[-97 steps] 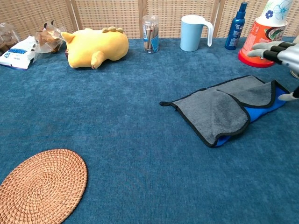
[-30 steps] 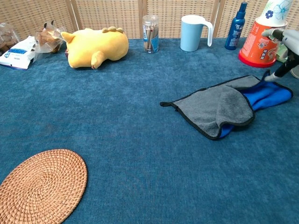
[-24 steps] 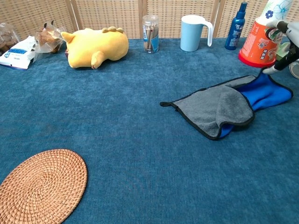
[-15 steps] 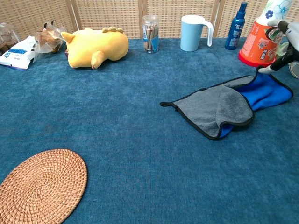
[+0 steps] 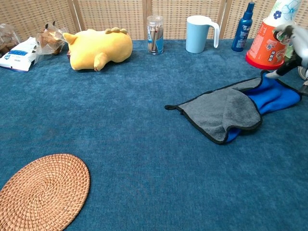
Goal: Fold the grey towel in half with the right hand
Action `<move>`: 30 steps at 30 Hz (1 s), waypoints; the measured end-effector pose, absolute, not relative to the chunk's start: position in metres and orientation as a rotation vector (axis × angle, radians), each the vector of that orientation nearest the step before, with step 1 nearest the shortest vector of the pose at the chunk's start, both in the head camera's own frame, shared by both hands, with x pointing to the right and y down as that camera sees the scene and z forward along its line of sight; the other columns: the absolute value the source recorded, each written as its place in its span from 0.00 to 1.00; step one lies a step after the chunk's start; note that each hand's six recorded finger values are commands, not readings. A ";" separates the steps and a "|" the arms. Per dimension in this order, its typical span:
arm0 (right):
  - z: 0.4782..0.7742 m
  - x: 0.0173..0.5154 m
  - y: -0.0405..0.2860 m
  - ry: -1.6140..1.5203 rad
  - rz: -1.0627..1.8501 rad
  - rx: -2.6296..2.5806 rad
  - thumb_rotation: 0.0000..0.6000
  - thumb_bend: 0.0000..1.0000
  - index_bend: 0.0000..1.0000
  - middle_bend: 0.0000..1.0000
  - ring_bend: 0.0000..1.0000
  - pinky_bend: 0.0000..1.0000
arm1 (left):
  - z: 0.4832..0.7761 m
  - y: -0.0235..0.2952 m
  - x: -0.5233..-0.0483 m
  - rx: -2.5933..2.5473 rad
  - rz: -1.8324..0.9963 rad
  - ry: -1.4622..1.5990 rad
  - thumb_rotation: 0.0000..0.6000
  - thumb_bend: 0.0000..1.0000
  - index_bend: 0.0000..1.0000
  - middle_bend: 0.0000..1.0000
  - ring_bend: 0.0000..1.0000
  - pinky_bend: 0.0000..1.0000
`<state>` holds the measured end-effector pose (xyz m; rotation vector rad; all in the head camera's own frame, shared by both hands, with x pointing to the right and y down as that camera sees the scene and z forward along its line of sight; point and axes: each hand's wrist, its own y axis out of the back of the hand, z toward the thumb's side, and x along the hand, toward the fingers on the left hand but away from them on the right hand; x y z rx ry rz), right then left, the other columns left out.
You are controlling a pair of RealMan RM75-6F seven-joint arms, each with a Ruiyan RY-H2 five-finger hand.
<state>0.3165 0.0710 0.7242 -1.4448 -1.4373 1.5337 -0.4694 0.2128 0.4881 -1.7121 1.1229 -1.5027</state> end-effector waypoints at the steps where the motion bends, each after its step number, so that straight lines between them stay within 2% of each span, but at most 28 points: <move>1: 0.724 0.320 0.070 -1.437 1.550 -1.416 1.00 0.08 0.00 0.00 0.00 0.25 | 0.488 0.213 -0.469 -1.713 -1.500 1.121 1.00 0.13 0.00 0.00 0.00 0.00; 5: 0.723 0.335 0.069 -1.455 1.587 -1.322 1.00 0.24 0.00 0.00 0.00 0.22 | 0.488 0.213 -0.469 -1.714 -1.501 1.122 1.00 0.13 0.00 0.00 0.00 0.00; 10: 0.720 0.341 0.071 -1.511 1.553 -1.328 1.00 0.28 0.00 0.00 0.00 0.21 | 0.488 0.213 -0.469 -1.714 -1.501 1.122 1.00 0.13 0.00 0.00 0.00 0.00; 15: 0.716 0.341 0.073 -1.517 1.509 -1.366 1.00 0.27 0.00 0.00 0.00 0.21 | 0.488 0.213 -0.469 -1.714 -1.500 1.122 1.00 0.13 0.00 0.00 0.00 0.00; 25: 0.704 0.321 0.087 -1.313 1.361 -1.550 1.00 0.12 0.00 0.00 0.00 0.20 | 0.489 0.214 -0.468 -1.715 -1.503 1.114 1.00 0.13 0.00 0.00 0.00 0.00; 30: 0.699 0.308 0.103 -1.160 1.280 -1.655 1.00 0.08 0.00 0.00 0.00 0.20 | 0.490 0.214 -0.467 -1.716 -1.504 1.112 1.00 0.13 0.00 0.00 0.00 0.00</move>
